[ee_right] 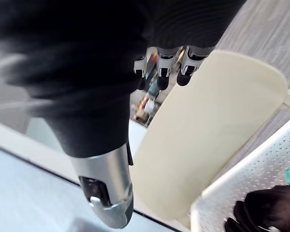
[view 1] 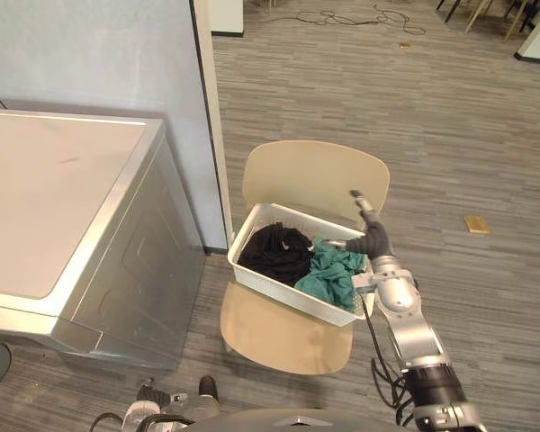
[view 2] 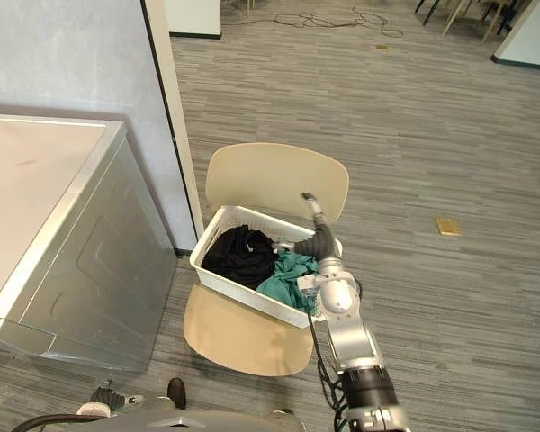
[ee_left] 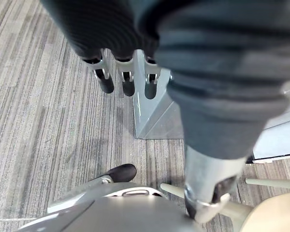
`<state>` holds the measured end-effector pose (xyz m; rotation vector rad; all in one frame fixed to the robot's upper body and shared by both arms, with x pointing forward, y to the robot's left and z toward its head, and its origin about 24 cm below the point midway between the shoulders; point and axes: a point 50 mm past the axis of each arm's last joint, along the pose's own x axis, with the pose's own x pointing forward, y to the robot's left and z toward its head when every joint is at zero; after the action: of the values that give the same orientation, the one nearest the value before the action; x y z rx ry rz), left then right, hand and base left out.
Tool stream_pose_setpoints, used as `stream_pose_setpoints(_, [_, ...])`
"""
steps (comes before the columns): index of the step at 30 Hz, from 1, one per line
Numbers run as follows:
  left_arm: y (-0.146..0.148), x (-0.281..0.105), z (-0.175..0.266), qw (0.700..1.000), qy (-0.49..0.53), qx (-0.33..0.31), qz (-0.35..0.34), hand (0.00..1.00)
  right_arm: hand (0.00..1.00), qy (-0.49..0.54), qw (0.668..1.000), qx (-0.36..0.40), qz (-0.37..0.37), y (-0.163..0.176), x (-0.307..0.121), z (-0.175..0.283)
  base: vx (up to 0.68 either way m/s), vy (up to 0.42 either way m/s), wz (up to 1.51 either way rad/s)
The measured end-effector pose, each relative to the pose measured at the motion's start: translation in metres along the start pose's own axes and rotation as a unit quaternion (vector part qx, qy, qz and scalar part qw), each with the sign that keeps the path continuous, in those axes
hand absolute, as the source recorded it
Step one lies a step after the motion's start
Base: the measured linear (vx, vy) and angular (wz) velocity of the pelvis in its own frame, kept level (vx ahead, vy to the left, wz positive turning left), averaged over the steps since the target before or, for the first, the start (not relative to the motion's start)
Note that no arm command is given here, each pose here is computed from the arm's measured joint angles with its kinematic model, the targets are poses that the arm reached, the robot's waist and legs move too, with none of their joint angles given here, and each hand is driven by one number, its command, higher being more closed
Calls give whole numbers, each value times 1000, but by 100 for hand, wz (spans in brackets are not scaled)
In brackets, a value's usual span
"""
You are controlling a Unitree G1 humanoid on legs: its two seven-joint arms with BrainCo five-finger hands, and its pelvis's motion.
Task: Pick up the laundry basket with both hands and put the clothes into the washing machine.
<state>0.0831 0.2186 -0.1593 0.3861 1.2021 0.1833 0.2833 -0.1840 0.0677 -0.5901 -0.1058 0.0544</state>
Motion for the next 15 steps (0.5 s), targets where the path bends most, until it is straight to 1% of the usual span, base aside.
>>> stream_pose_setpoints(1, [2, 0, 0, 1000, -1, 6, -1, 0, 0, 3, 999, -39, 36, 3, 11, -2, -96, 4, 4])
stream_pose_setpoints(2, [3, 0, 0, 1000, -2, 6, 0, 0, 0, 3, 998, -51, 43, 3, 13, -3, -96, 20, 10])
stream_pose_setpoints(4, [8, 2, 4, 1000, -11, 7, 4, 0, 0, -4, 989, -130, 76, -2, 30, 0, -111, 34, 13])
stream_pose_setpoints(5, [9, 2, 6, 1000, -13, 6, 5, 0, 0, -7, 986, -144, 78, -6, 36, 3, -125, 41, 13])
stream_pose_setpoints(7, [11, 4, 14, 1000, -23, 5, 8, 0, 0, -22, 977, -198, 77, -22, 55, 15, -155, 42, 15])
stream_pose_setpoints(8, [13, 5, 22, 999, -32, 4, 11, 0, 0, -32, 962, -262, 72, -34, 68, 25, -190, 49, 13])
stream_pose_setpoints(9, [15, 5, 22, 999, -32, 0, 16, 0, 0, -39, 952, -296, 71, -39, 76, 32, -181, 48, 6])
stream_pose_setpoints(13, [25, 7, 26, 998, -33, -27, 37, 0, 0, -50, 930, -357, 74, -43, 95, 48, -92, 8, -4])
stream_pose_setpoints(15, [28, 8, 36, 997, -42, -48, 47, 0, 0, -36, 915, -397, 64, -58, 103, 50, -69, -1, -4])
